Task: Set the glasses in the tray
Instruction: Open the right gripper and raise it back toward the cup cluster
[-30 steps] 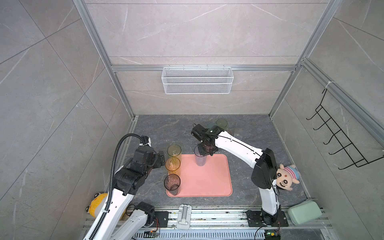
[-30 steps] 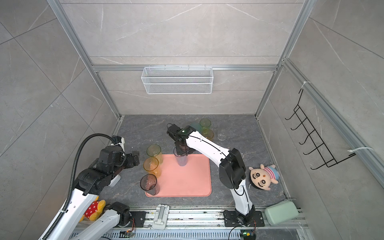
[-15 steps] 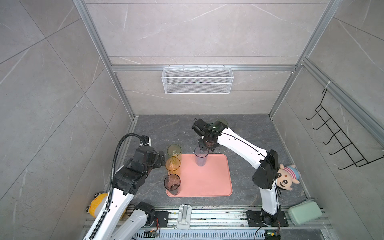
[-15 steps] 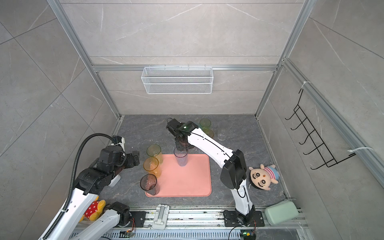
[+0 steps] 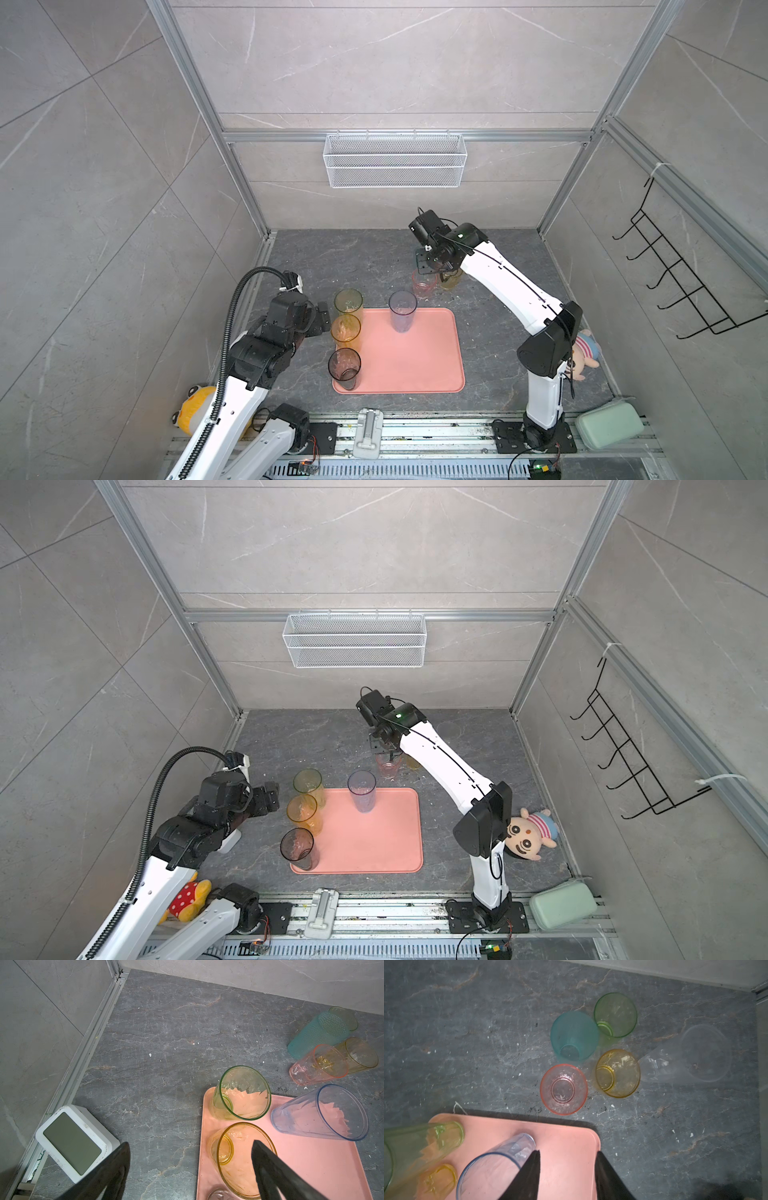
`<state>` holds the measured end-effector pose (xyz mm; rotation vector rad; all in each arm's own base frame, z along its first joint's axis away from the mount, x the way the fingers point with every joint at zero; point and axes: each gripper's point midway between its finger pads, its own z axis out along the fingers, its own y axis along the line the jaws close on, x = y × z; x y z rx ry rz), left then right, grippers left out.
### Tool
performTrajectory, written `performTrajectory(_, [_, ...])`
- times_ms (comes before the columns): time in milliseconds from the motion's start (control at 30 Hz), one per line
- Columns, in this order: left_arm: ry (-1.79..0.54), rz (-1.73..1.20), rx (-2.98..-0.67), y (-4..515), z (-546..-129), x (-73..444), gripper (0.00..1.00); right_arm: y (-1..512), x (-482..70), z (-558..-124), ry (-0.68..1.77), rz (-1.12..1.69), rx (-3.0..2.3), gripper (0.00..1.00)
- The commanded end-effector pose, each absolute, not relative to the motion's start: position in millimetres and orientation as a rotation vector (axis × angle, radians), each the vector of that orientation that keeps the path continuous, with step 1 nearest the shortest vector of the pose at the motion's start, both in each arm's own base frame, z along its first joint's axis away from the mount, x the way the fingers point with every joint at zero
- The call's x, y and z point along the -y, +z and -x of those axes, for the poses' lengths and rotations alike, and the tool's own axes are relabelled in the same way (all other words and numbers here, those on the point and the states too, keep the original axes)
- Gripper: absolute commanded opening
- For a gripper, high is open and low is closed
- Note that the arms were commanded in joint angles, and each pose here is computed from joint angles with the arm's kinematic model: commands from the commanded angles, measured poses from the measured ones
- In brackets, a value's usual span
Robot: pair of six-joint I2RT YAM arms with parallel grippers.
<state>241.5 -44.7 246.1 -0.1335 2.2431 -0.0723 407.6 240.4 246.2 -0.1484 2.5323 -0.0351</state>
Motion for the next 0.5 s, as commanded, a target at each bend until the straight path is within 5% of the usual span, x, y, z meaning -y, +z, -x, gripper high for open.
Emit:
performTrajectory(0, [-0.081,0.147,-2.218,250.8,-242.1,44.1,0.91,250.7,-231.3,-433.8,-0.054,0.101,-2.466,0.47])
performTrajectory(467, [-0.08,0.148,-2.216,251.3,-241.3,43.4,0.91,201.7,-220.4,-489.7,0.051,-0.057,-2.566,0.5])
